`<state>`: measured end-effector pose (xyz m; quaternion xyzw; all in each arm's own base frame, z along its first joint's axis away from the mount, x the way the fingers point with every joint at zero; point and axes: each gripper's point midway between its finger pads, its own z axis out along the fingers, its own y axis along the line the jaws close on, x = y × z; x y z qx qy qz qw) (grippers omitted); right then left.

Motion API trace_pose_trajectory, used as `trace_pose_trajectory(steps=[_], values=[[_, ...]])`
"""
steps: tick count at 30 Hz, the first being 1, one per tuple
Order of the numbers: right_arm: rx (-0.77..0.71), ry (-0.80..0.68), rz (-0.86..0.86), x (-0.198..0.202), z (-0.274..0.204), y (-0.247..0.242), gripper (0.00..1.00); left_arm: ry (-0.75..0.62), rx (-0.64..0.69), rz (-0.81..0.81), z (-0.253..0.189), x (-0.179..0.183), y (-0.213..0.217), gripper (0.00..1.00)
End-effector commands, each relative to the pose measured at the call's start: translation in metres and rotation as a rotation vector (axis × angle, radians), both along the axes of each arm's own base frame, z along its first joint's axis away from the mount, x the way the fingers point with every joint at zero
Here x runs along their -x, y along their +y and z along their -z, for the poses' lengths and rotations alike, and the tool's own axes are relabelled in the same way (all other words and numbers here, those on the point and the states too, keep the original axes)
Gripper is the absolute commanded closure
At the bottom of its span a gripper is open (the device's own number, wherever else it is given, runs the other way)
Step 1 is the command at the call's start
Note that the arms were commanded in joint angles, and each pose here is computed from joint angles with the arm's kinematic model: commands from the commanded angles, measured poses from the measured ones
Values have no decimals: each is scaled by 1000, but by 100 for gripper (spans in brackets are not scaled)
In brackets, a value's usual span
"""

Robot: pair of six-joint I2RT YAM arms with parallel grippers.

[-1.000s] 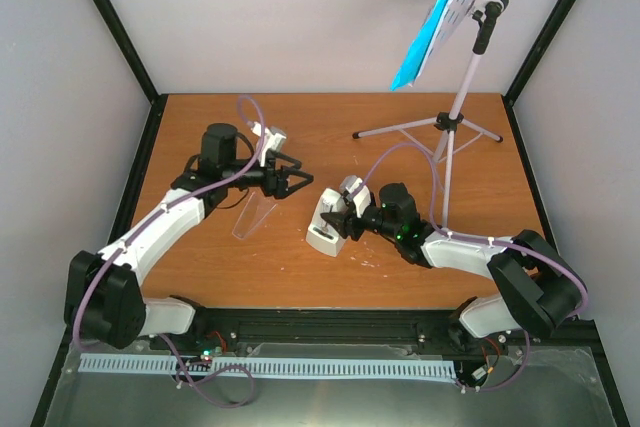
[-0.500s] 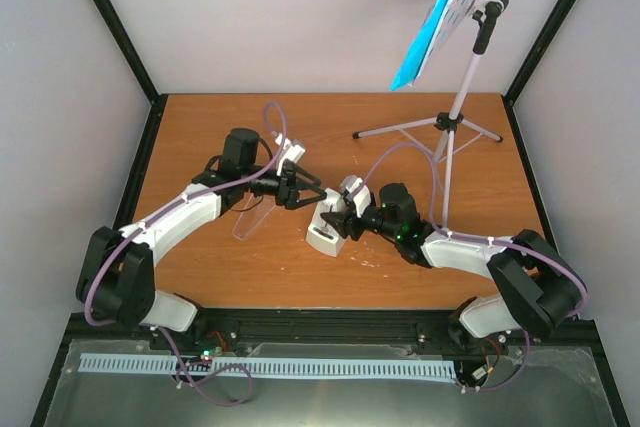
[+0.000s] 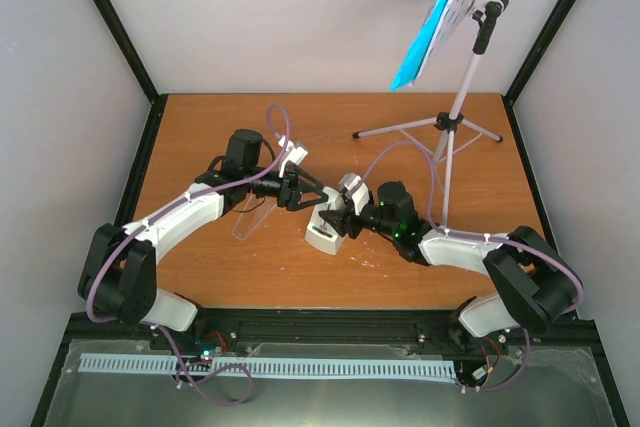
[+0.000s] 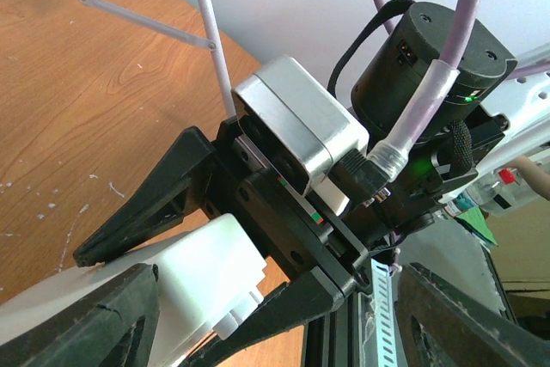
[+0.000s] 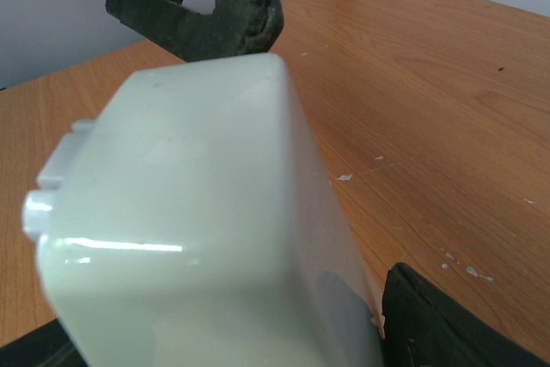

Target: Pack up the instrument practice props

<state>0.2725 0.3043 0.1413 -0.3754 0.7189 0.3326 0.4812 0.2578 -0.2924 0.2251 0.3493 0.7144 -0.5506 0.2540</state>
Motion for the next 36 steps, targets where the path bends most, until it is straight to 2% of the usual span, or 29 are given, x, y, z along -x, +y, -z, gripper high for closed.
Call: trace_pose_trajectory(steps=[1, 13, 16, 19, 22, 25, 30, 33, 36], values=[[-42, -30, 2, -6, -16, 7, 34, -47, 21, 33, -14, 0, -5, 24], [-42, -32, 9, -7, -18, 6, 28, -50, -19, -11, -9, -7, -3, 26], [-46, -39, 1, -4, -22, 5, 19, -88, -60, -85, -9, -16, 2, 23], [-58, -50, -7, 2, -30, 2, 6, -159, -78, -184, -20, -22, 12, 11], [-72, -59, -3, 11, -42, -6, 1, -223, -77, -324, -36, -28, 27, 5], [-99, -93, 20, 21, -67, -19, 0, -239, -25, -472, -52, -25, 47, 3], [-138, -156, 194, 20, -94, -58, 0, -236, 32, -498, -37, -8, 55, 3], [-140, -189, 346, 11, -96, -87, 0, -193, -27, -454, -10, 0, 39, 5], [-157, -203, 429, 12, -96, -106, 0, -201, -130, -420, 16, 4, 17, 8]])
